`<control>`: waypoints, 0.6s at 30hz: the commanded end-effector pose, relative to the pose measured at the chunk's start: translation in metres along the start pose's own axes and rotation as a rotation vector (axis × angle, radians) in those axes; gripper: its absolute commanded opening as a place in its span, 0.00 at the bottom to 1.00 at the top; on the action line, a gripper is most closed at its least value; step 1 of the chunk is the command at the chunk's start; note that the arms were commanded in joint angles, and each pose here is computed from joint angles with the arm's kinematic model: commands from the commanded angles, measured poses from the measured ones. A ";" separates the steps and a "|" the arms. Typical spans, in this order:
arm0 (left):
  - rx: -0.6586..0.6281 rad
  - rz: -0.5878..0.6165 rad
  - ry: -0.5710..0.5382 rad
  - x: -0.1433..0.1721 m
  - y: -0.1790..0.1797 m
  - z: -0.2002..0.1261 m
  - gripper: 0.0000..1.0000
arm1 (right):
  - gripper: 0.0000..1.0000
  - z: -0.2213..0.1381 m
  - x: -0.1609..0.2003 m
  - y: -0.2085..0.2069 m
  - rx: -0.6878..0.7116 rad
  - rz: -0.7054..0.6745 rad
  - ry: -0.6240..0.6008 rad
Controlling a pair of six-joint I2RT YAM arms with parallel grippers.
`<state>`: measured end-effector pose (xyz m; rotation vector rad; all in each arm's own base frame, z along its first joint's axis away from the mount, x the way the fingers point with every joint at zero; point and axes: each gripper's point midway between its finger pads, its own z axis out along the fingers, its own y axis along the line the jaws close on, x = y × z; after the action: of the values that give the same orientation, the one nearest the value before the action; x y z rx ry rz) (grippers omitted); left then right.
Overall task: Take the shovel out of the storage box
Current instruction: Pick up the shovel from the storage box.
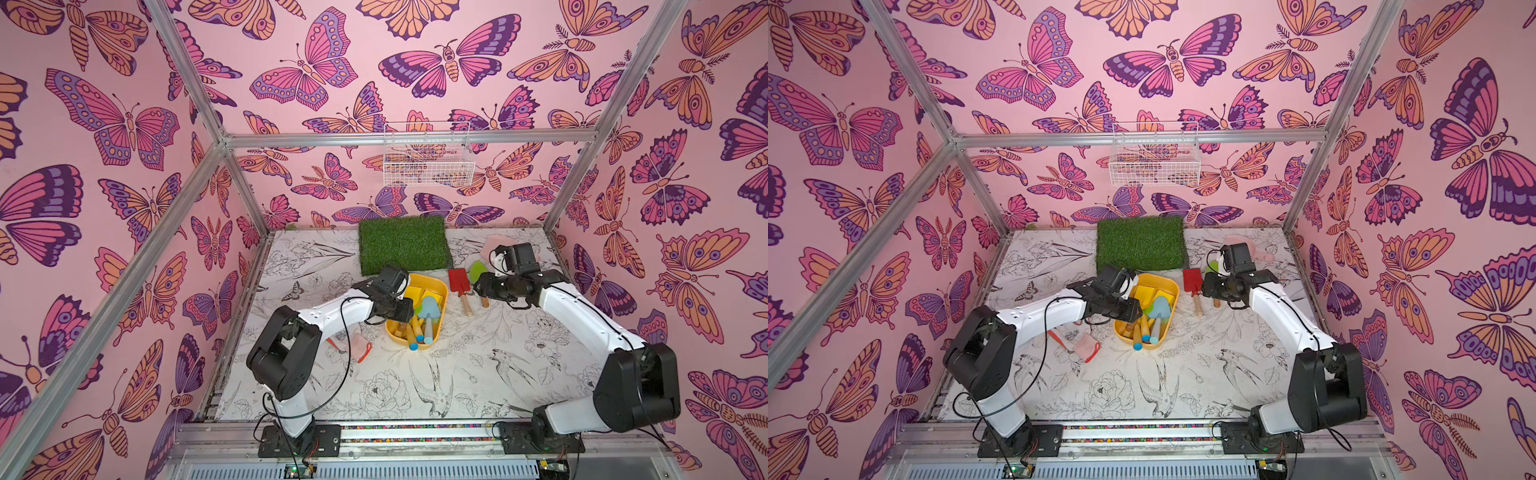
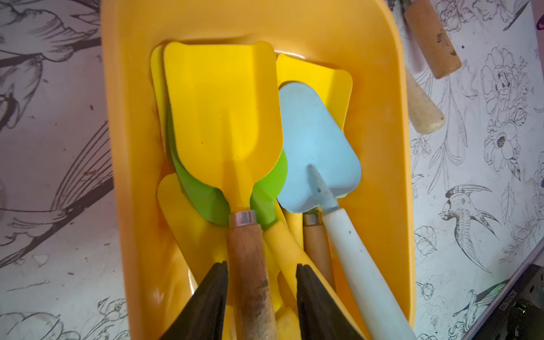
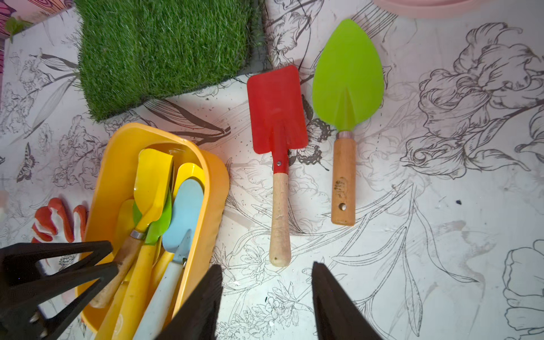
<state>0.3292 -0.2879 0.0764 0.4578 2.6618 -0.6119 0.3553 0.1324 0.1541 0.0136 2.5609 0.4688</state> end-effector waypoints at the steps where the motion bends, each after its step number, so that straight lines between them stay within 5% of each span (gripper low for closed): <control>1: 0.004 -0.026 0.072 0.010 0.004 0.011 0.43 | 0.53 -0.005 0.005 0.002 -0.007 0.011 0.001; 9: -0.004 -0.062 0.161 0.026 0.011 0.032 0.34 | 0.53 -0.014 0.004 0.008 -0.036 -0.001 -0.021; 18: -0.019 -0.059 0.124 0.018 0.011 0.021 0.09 | 0.51 -0.028 0.001 0.011 -0.049 -0.002 -0.059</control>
<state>0.3317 -0.2959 0.0517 0.4358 2.7518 -0.6410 0.3449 0.1320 0.1750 -0.0008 2.5001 0.5014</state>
